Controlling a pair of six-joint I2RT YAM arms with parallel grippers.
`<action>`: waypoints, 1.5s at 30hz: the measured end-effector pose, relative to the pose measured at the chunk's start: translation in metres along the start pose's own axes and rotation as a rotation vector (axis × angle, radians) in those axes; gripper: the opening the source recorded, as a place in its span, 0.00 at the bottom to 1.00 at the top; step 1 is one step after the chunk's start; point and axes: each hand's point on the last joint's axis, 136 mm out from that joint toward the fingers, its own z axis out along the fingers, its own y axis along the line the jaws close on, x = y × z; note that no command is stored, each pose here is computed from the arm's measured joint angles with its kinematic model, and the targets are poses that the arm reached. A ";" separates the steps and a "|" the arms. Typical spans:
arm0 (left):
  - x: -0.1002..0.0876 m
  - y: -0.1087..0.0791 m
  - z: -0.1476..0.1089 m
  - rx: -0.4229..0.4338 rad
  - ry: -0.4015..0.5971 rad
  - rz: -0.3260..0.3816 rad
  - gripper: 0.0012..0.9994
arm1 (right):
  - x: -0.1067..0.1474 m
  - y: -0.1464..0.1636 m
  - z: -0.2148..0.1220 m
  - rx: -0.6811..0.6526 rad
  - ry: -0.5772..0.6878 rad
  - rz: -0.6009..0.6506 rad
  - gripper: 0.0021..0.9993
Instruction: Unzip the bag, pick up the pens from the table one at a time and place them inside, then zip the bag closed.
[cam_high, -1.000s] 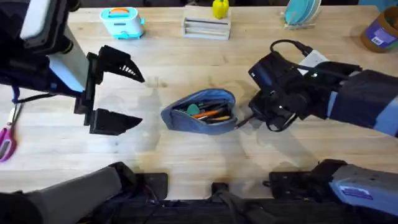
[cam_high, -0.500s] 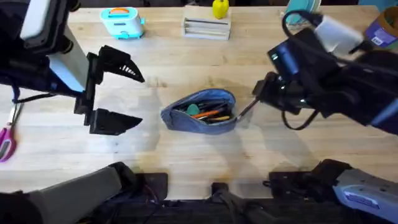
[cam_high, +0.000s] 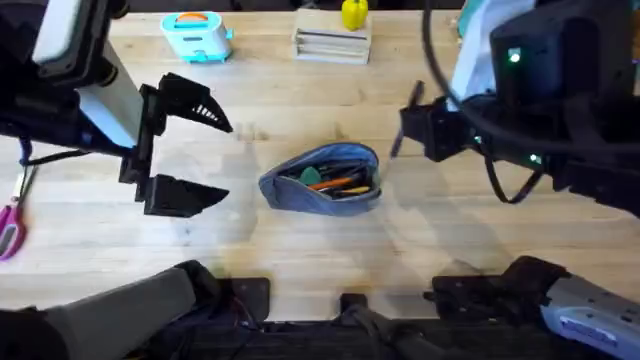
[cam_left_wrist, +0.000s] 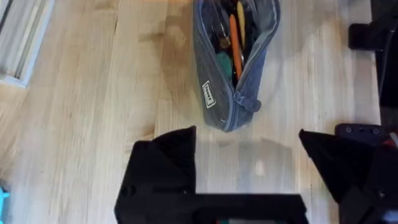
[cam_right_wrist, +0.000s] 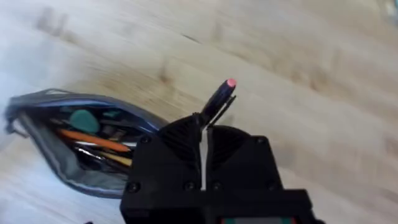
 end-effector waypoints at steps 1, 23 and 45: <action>0.000 0.000 0.000 0.000 0.000 0.000 0.99 | -0.005 0.007 0.000 -0.028 -0.020 -0.040 0.03; 0.000 0.000 0.000 0.000 0.000 0.000 0.99 | -0.010 0.079 0.024 -0.346 -0.093 -0.595 0.03; 0.000 0.000 0.000 0.000 0.000 0.000 0.99 | -0.025 0.027 0.057 -0.271 0.123 -0.026 1.00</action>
